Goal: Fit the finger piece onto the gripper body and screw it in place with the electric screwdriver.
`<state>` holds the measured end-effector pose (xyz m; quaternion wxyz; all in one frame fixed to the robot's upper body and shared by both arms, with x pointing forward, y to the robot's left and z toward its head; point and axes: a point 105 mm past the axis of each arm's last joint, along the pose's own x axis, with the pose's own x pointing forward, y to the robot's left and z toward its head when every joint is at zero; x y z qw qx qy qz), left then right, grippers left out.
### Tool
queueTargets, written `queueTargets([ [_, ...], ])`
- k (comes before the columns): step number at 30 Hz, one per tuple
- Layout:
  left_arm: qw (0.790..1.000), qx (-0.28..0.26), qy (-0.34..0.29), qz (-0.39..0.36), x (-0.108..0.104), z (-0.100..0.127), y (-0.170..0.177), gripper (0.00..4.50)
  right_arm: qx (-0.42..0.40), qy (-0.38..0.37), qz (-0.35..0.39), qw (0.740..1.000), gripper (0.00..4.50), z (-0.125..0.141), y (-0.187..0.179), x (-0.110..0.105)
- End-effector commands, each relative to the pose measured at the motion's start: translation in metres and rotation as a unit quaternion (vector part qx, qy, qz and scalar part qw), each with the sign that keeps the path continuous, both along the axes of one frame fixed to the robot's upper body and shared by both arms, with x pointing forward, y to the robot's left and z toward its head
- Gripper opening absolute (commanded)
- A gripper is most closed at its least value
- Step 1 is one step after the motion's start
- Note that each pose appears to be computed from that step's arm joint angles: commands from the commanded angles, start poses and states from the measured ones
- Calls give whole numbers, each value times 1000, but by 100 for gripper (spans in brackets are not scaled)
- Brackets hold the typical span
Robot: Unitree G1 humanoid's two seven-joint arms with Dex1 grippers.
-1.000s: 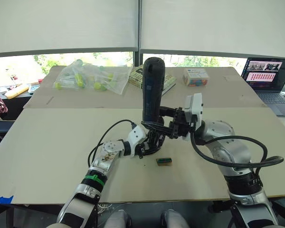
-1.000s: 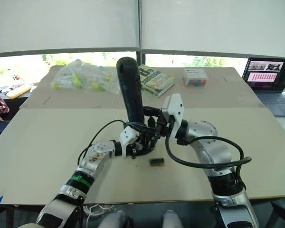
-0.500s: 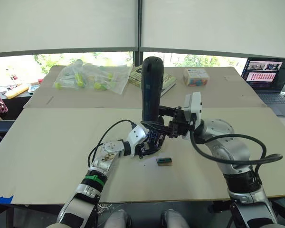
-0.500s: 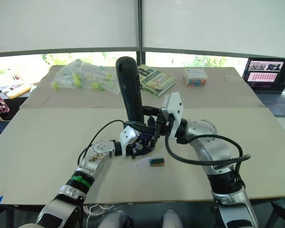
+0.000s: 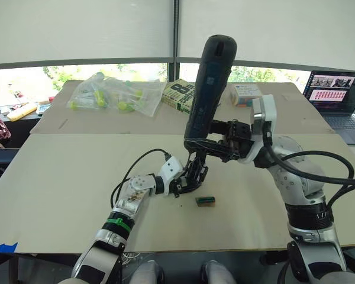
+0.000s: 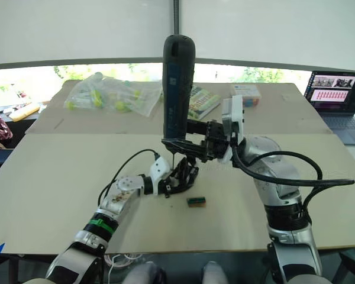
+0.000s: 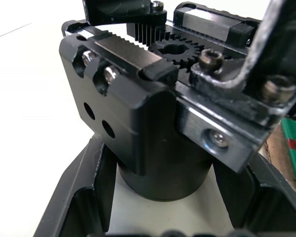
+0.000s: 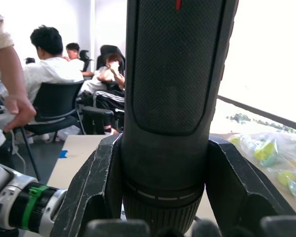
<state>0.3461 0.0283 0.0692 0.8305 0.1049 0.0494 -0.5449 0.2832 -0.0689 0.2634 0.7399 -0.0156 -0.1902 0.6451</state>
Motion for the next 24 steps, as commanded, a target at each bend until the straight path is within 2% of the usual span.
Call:
queueTargets([
  [1, 999, 10, 40, 19, -2, -19, 9, 230, 27, -40, 26, 999, 195, 24, -11, -21],
  [3, 999, 7, 34, 26, 1, -15, 13, 340, 33, -33, 38, 998, 195, 29, -17, -29],
  [5, 999, 4, 26, 35, 3, -9, 19, 425, 50, 6, 53, 997, 195, 36, -26, -37],
  [6, 999, 6, 21, 36, 3, -7, 23, 443, 50, 26, 61, 997, 195, 38, -30, -42],
  [11, 999, 22, 1, 23, -11, -1, 57, 443, 24, 66, 39, 997, 195, 43, -55, -52],
  [16, 999, 7, -22, 44, -26, 21, 112, 443, -56, 116, -66, 989, 195, 36, -106, -35],
  [20, 999, -18, -38, -1, -59, 49, 152, 443, -170, 256, -178, 935, 195, 7, -166, -13],
  [23, 999, -9, -32, -15, -71, 57, 167, 443, -261, 322, -245, 877, 195, -24, -190, 2],
  [24, 999, -11, -51, -12, -72, 62, 170, 443, -284, 341, -260, 857, 195, -35, -197, 7],
])
